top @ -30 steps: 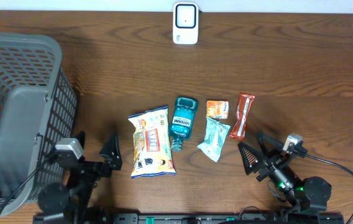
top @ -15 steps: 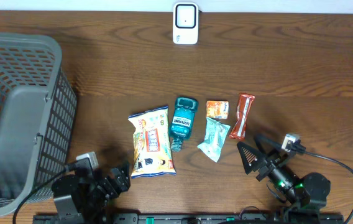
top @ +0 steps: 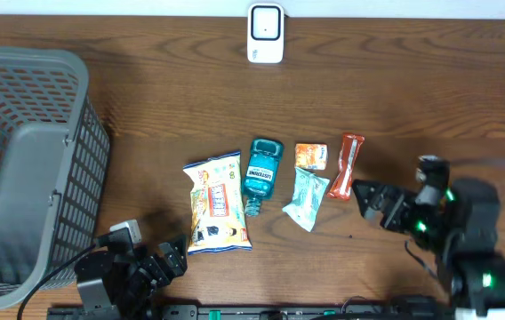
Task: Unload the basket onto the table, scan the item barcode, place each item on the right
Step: 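Move the right gripper toward the mint-green pouch on the table, then grasp the mint-green pouch with the right gripper and lift it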
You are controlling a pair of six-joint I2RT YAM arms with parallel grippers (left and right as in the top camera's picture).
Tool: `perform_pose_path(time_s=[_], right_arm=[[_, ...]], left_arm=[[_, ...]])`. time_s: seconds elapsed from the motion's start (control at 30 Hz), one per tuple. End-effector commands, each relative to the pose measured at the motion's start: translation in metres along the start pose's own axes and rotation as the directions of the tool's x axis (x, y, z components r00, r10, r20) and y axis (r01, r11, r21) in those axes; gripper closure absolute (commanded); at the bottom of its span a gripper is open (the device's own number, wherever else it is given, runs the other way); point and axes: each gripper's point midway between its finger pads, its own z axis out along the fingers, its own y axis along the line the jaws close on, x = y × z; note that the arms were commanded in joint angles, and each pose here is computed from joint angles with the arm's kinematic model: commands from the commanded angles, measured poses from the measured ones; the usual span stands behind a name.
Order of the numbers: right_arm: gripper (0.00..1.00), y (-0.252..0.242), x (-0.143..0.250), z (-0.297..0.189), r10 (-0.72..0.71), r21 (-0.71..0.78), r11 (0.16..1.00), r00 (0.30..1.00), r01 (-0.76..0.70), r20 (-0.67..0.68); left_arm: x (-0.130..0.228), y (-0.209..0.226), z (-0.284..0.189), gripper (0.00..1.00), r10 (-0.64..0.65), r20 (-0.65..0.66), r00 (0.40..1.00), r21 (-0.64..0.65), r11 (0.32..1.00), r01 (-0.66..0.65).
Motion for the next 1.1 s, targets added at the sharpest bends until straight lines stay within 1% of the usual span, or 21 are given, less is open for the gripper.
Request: perform_pose_path(time_s=[0.0,0.03,0.07,0.13,0.27,0.3,0.33,0.37,0.43,0.5,0.6,0.63,0.83,0.97,1.07], right_arm=[[0.01,-0.009,-0.016,0.004,-0.092,0.253,0.962,0.994,0.105,-0.06],[0.01,-0.006,-0.014,0.005,-0.106,0.275,0.953,0.989,0.13,-0.099],[0.01,0.009,-0.006,0.012,-0.153,0.285,0.936,0.968,0.207,-0.201],[0.01,0.035,0.007,0.03,-0.21,0.228,0.932,0.933,0.281,-0.293],[0.01,0.055,0.024,0.067,-0.276,0.173,0.919,0.892,0.354,-0.359],[0.02,0.061,0.029,0.083,-0.295,0.163,0.913,0.88,0.375,-0.373],[0.07,0.061,0.033,0.091,-0.293,0.164,0.911,0.873,0.379,-0.39],[0.09,0.061,0.039,0.099,-0.272,0.18,0.912,0.872,0.369,-0.408],[0.11,0.053,0.047,0.115,-0.208,0.258,0.905,0.881,0.338,-0.425],[0.16,0.042,0.051,0.132,-0.149,0.361,0.875,0.89,0.321,-0.43],[0.22,0.036,0.058,0.15,-0.099,0.451,0.831,0.884,0.326,-0.456],[0.25,0.034,0.061,0.156,-0.083,0.49,0.802,0.877,0.341,-0.474],[0.28,0.024,0.074,0.174,-0.072,0.632,0.655,0.867,0.414,-0.493],[0.3,0.006,0.095,0.188,-0.034,0.685,0.583,0.856,0.437,-0.517],[0.32,-0.006,0.105,0.195,-0.016,0.698,0.546,0.839,0.463,-0.544]], left_arm=[[0.01,0.003,0.001,0.02,-0.003,-0.041,0.999,-0.006,1.0,0.003],[0.01,0.003,0.001,0.01,-0.003,-0.041,0.999,-0.006,1.0,0.003],[0.01,0.003,0.001,0.02,-0.003,-0.041,0.999,-0.006,1.0,0.003],[0.01,0.003,0.001,0.01,-0.003,-0.041,0.999,-0.006,1.0,0.003],[0.01,0.003,0.001,0.02,-0.003,-0.041,0.999,-0.006,1.0,0.003],[0.01,0.003,0.001,0.01,-0.003,-0.041,0.999,-0.006,1.0,0.003],[0.01,0.003,0.001,0.01,-0.003,-0.041,0.999,-0.006,1.0,0.003],[0.01,0.003,0.001,0.02,-0.003,-0.041,0.999,-0.006,1.0,0.003],[0.01,0.003,0.001,0.02,-0.003,-0.041,0.999,-0.007,1.0,0.003],[0.01,0.003,0.001,0.01,-0.003,-0.041,0.999,-0.006,1.0,0.003],[0.01,0.003,0.001,0.01,-0.003,-0.041,0.999,-0.006,1.0,0.003],[0.01,0.003,0.001,0.01,-0.003,-0.041,0.999,-0.006,1.0,0.003],[0.01,0.003,0.001,0.01,-0.003,-0.041,0.999,-0.006,1.0,0.003],[0.01,0.003,0.001,0.02,-0.003,-0.041,0.999,-0.006,1.0,0.003],[0.01,0.003,0.001,0.01,-0.003,-0.041,0.999,-0.006,1.0,0.003]])
